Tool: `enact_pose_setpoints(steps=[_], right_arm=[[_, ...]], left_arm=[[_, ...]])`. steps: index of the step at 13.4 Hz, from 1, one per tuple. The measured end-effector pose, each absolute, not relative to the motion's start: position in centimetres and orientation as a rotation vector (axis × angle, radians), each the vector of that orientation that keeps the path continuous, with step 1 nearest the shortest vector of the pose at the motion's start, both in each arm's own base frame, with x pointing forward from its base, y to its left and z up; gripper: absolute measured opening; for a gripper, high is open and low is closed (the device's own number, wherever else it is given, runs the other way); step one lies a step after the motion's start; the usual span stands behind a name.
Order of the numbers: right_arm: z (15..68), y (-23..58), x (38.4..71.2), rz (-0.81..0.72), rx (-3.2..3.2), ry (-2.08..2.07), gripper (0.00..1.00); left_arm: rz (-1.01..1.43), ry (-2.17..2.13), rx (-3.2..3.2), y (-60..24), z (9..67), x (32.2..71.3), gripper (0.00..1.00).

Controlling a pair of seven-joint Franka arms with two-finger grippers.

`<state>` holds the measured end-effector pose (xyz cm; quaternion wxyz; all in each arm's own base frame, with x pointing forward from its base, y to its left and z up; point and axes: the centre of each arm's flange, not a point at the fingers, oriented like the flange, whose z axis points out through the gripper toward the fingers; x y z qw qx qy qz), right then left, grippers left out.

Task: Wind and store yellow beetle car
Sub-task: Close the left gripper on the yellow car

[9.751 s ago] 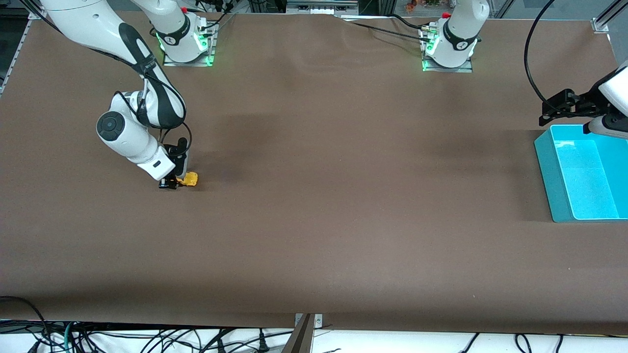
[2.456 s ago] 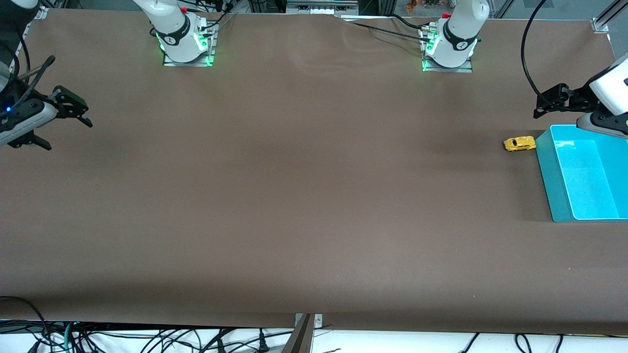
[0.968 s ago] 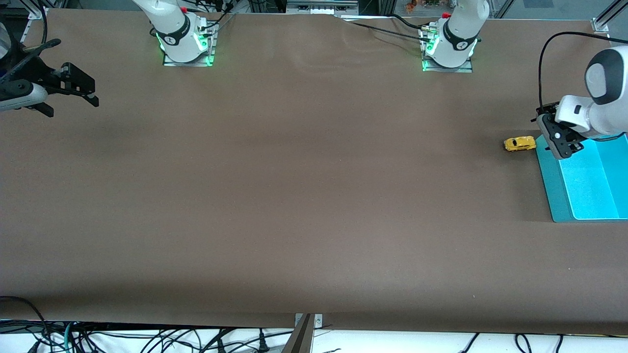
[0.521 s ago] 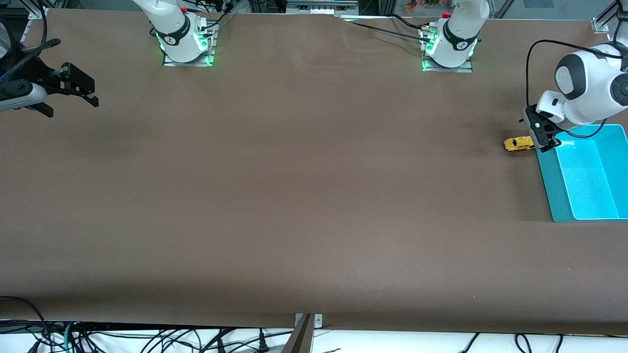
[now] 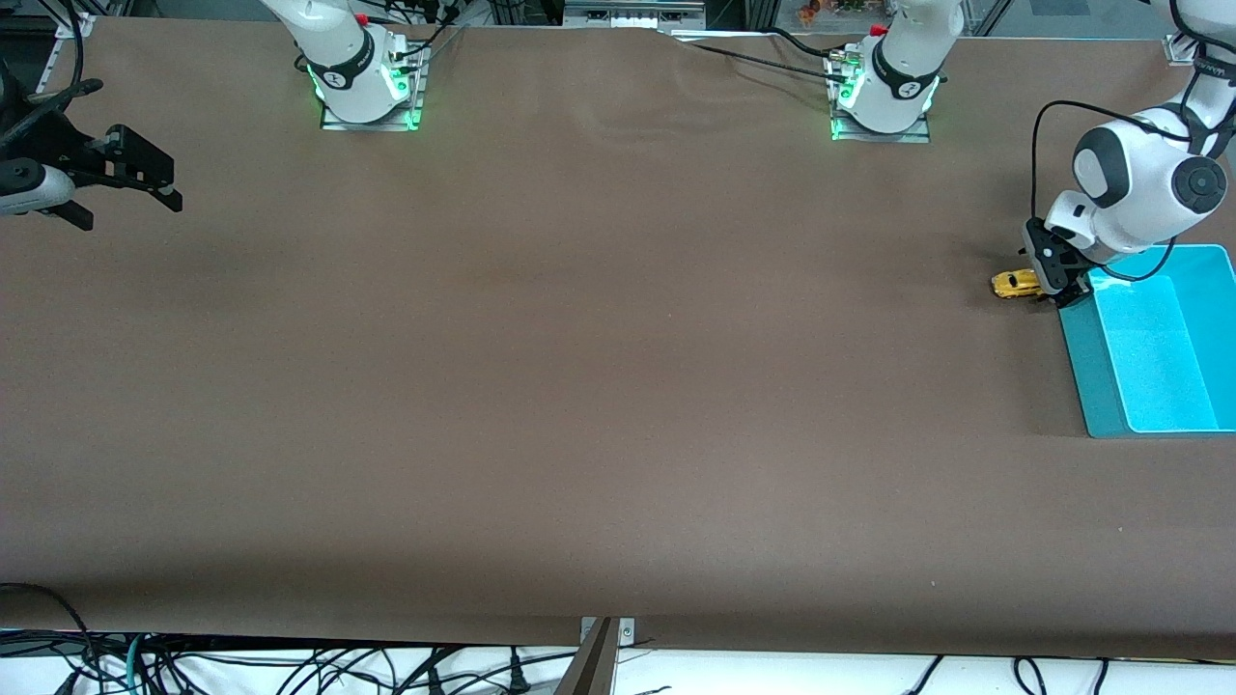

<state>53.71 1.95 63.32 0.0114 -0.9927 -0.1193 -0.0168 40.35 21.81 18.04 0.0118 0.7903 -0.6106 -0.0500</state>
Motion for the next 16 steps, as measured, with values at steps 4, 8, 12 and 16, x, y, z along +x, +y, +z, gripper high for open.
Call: enact_pose_setpoints(steps=[4, 8, 12, 16], right_arm=[[63.4, 1.2, 53.7, -0.056, -3.098, -0.351, 1.00], [63.4, 0.1, 53.7, -0.057, -3.100, -0.319, 1.00], [63.4, 0.1, 53.7, -0.057, -3.100, -0.320, 1.00], [63.4, 0.1, 53.7, -0.057, -3.100, -0.320, 1.00]], left_arm=[[-0.146, -1.935, 2.446, 21.5, 17.9, 40.6, 1.00], [-0.143, -1.959, 2.426, 21.2, 17.9, 40.8, 0.68], [-0.140, -1.968, 2.422, 21.1, 17.9, 40.9, 0.46], [-0.143, -2.000, 2.382, 19.9, 18.4, 41.7, 0.46]])
